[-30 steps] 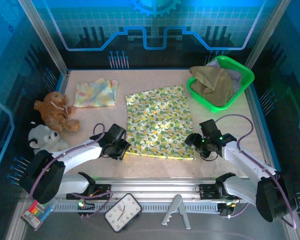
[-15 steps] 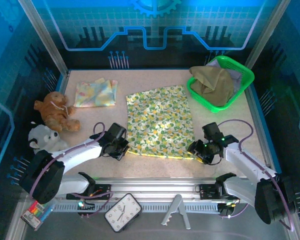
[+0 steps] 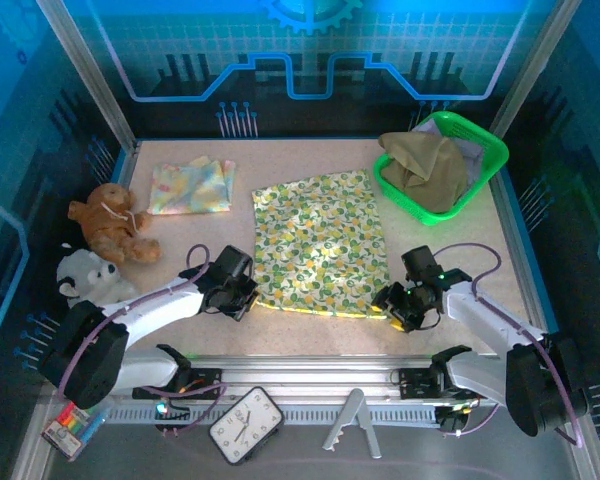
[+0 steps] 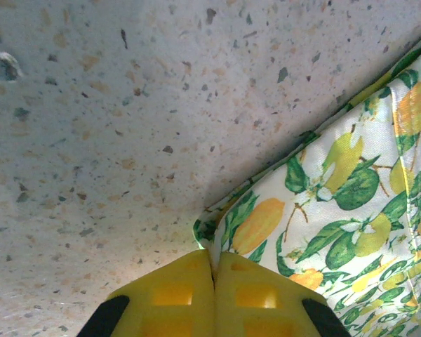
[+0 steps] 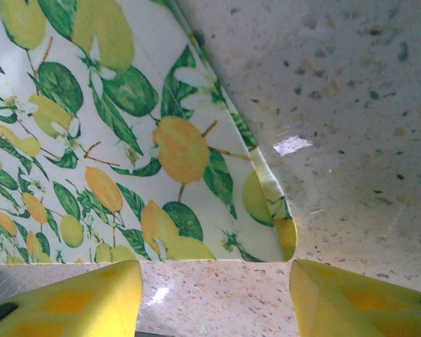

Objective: Fold and stack the skirts

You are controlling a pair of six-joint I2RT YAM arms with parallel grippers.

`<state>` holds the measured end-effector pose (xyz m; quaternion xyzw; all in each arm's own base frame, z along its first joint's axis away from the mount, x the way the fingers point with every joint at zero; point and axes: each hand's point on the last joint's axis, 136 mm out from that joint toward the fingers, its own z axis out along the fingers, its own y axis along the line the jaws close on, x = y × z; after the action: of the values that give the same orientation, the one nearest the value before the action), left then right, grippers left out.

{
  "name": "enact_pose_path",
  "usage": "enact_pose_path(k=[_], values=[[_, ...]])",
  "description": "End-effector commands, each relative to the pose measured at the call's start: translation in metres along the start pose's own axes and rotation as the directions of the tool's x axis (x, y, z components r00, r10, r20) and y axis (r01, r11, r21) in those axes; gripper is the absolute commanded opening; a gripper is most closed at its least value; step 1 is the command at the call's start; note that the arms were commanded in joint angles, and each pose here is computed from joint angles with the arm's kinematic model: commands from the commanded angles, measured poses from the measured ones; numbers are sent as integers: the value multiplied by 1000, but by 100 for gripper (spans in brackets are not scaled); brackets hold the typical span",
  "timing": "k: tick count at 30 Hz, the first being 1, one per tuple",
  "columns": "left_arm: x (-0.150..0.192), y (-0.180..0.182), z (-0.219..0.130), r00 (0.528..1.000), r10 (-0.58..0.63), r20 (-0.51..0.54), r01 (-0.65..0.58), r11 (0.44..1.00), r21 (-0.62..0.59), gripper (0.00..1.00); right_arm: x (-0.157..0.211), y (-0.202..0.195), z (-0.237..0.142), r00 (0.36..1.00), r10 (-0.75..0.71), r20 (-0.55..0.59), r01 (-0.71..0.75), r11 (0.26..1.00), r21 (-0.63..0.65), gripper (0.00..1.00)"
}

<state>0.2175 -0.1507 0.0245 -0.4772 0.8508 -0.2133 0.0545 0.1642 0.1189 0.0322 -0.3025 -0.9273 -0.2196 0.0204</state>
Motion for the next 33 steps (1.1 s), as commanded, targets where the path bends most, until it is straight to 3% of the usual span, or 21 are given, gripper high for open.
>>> enact_pose_path(k=[1, 9, 16, 29, 31, 33], values=[[0, -2, -4, 1000, 12, 11, -12, 1000, 9, 0, 11, -12, 3, 998, 47, -48, -46, 999, 21, 61], [1, -1, -2, 1000, 20, 3, -20, 1000, 9, 0, -14, -4, 10, 995, 89, 50, -90, 996, 7, 58], [0, 2, -4, 1000, 14, 9, -14, 1000, 18, 0, -30, 1, 2, 974, 157, 167, -147, 987, -71, 47], [0, 2, -3, 1000, 13, 8, -13, 999, 31, 0, -27, -6, 10, 978, 150, 144, -145, 988, -44, 40], [0, 2, -3, 1000, 13, 7, -14, 999, 34, 0, -26, -9, 12, 979, 145, 142, -141, 989, -38, 32], [-1, 3, -5, 1000, 13, 15, -13, 999, 33, 0, -24, -9, 10, 980, 139, 141, -135, 990, -38, 12]])
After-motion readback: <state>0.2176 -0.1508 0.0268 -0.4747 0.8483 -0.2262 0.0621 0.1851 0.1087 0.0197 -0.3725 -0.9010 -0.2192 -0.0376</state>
